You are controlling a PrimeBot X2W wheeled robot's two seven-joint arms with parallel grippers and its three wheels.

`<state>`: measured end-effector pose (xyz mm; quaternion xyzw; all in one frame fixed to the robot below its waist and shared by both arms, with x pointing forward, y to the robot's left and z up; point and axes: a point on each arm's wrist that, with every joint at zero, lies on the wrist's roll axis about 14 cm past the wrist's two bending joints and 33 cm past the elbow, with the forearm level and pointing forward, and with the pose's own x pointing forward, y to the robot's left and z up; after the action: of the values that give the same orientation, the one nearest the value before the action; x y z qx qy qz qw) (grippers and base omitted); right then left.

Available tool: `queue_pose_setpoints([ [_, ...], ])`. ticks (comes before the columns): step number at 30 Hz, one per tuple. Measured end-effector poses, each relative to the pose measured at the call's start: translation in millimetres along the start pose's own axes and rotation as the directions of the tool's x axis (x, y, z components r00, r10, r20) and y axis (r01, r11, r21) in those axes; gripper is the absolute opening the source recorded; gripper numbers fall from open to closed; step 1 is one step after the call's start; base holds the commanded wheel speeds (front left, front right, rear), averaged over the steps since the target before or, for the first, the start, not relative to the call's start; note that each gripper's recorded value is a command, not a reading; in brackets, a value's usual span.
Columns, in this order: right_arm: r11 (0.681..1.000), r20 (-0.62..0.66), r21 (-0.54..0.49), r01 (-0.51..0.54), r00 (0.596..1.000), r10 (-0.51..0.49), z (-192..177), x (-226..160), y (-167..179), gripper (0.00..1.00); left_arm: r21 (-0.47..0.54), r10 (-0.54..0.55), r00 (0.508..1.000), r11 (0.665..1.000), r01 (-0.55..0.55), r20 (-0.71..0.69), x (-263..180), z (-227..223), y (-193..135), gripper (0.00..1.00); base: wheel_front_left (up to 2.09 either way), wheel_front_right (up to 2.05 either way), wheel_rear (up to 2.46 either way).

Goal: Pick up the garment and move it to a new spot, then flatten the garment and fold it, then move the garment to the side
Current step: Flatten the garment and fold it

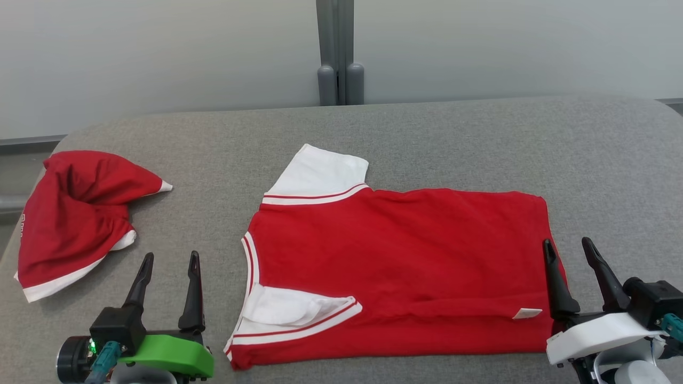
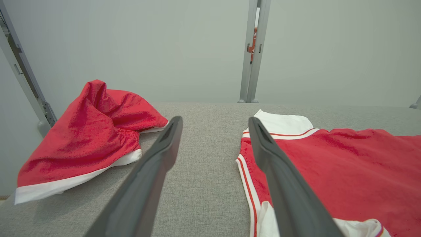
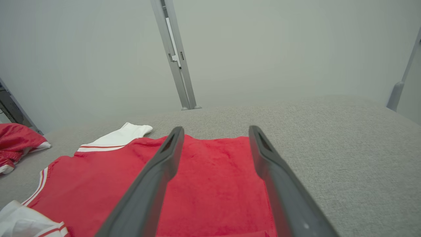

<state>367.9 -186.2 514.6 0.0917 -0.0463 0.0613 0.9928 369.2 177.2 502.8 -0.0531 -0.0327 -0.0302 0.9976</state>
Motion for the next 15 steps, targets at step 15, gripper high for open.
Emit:
queue_pose_setpoints([
  [15, 1.0, 0.031, -0.014, 0.013, 0.999, -0.012, 6, -3, 6, 1.0, -0.018, 0.075, 0.997, 0.997, -0.075, 0.0, -7, -2, 20, 1.0, 0.0, 0.0, 0.0],
])
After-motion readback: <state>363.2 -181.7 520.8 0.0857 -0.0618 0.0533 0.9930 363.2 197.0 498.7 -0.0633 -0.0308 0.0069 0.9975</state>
